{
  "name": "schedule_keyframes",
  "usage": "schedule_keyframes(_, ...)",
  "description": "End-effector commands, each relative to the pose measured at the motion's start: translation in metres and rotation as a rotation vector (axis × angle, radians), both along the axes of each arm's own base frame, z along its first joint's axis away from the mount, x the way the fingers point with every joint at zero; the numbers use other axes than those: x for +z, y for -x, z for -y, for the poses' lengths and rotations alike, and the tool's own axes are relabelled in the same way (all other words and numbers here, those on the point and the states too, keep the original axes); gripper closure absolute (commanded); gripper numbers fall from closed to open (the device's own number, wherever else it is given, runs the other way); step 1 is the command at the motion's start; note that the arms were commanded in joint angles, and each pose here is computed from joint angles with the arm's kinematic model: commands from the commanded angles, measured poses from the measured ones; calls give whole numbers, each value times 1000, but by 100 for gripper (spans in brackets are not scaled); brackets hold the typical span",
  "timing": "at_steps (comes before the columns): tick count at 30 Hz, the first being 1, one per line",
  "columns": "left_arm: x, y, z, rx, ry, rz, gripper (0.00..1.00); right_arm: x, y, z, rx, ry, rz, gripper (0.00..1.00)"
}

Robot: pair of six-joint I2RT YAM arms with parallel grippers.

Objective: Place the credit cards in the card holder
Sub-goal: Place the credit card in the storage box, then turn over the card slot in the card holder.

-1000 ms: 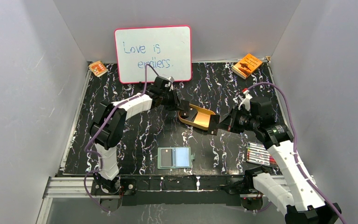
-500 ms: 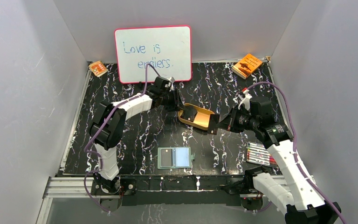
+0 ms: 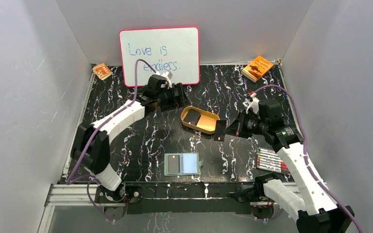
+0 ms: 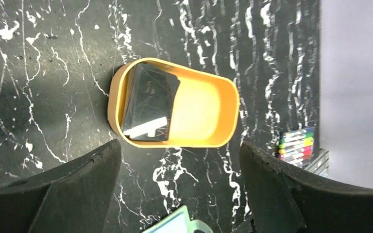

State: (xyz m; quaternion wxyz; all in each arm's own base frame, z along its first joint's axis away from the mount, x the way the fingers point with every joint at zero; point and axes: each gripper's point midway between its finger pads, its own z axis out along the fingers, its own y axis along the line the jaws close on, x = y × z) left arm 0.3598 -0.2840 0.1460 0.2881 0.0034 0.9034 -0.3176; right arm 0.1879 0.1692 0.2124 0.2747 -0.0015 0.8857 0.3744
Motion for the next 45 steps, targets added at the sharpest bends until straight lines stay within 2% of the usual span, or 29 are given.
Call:
schedule_keyframes(1,45,14,-18,44,31,82,12,10,-2,-9,57,-43,47,100)
schedule_keyframes(5,54,41,-36,74,33,99,11,7,5,-17,109,-81,18,100)
schedule_keyframes(12,8,125,-73,88,77,-3,8,-28,35,-43,207,-59,-71,100)
schedule_keyframes(17,0,176,-68,-8,162,-57,13,-53,63,-73,302,0,-107,100)
schedule_keyframes(21,4,200,-49,-78,127,-53,13,-71,65,-75,248,42,-129,100)
schedule_keyframes(26,-10,208,-23,-122,-6,-64,18,-87,68,-63,168,43,-163,100)
schedule_keyframes(34,-36,202,14,-155,-181,-68,32,-92,92,-74,285,-40,-223,100)
schedule_keyframes(41,-54,194,2,-89,-300,-93,39,-102,97,-82,333,-40,-283,100)
schedule_keyframes(45,-57,193,-7,-60,-341,-98,35,-115,97,-80,307,-14,-324,100)
